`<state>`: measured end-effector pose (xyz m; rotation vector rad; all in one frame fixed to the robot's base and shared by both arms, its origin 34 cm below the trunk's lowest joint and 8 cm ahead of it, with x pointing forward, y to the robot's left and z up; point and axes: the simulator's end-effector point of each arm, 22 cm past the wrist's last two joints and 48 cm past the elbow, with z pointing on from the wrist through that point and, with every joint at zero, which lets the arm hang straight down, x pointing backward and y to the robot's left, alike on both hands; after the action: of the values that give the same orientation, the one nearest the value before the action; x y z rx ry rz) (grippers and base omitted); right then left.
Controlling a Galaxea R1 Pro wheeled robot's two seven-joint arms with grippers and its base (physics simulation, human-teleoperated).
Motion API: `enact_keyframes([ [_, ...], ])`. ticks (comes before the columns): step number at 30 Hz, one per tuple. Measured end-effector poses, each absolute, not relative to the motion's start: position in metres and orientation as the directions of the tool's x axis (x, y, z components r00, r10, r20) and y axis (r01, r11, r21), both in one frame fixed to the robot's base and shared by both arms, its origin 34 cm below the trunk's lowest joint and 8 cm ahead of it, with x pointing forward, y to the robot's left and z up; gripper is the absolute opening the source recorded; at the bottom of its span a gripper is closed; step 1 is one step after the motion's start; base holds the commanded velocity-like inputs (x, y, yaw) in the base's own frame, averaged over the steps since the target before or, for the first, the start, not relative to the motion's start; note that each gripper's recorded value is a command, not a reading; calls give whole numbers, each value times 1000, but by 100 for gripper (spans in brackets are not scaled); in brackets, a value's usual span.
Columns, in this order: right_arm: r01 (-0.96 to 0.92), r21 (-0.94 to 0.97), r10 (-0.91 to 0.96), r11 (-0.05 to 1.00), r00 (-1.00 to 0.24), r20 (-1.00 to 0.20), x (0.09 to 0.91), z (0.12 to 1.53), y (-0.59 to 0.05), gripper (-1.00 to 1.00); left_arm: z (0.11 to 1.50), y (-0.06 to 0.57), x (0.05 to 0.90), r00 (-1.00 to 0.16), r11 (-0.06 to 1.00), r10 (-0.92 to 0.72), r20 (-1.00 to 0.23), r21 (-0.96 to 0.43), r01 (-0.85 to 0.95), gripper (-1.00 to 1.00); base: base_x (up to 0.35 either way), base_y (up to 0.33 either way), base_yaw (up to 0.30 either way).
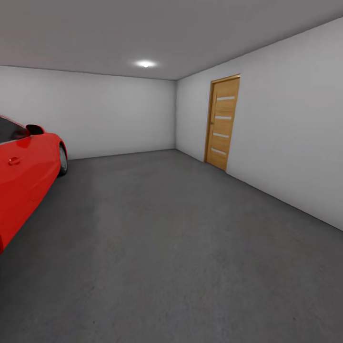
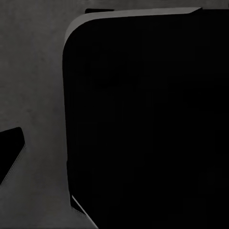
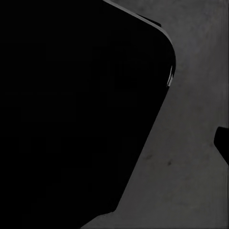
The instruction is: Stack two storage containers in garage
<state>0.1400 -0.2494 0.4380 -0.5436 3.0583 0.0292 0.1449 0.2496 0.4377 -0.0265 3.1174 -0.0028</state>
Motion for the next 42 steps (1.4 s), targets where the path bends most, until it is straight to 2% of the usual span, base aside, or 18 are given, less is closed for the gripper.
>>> enact_keyframes([
  [19,-341,20,-340,940,-940,-40,140,438,-243,100,438,250,145,-1000,1000,-17,-24,-1,-17,100,321,0,-5],
  [42,-339,19,-337,941,-939,-63,145,438,-243,100,438,251,145,-1000,1000,-17,-24,0,-17,100,321,0,-235],
])
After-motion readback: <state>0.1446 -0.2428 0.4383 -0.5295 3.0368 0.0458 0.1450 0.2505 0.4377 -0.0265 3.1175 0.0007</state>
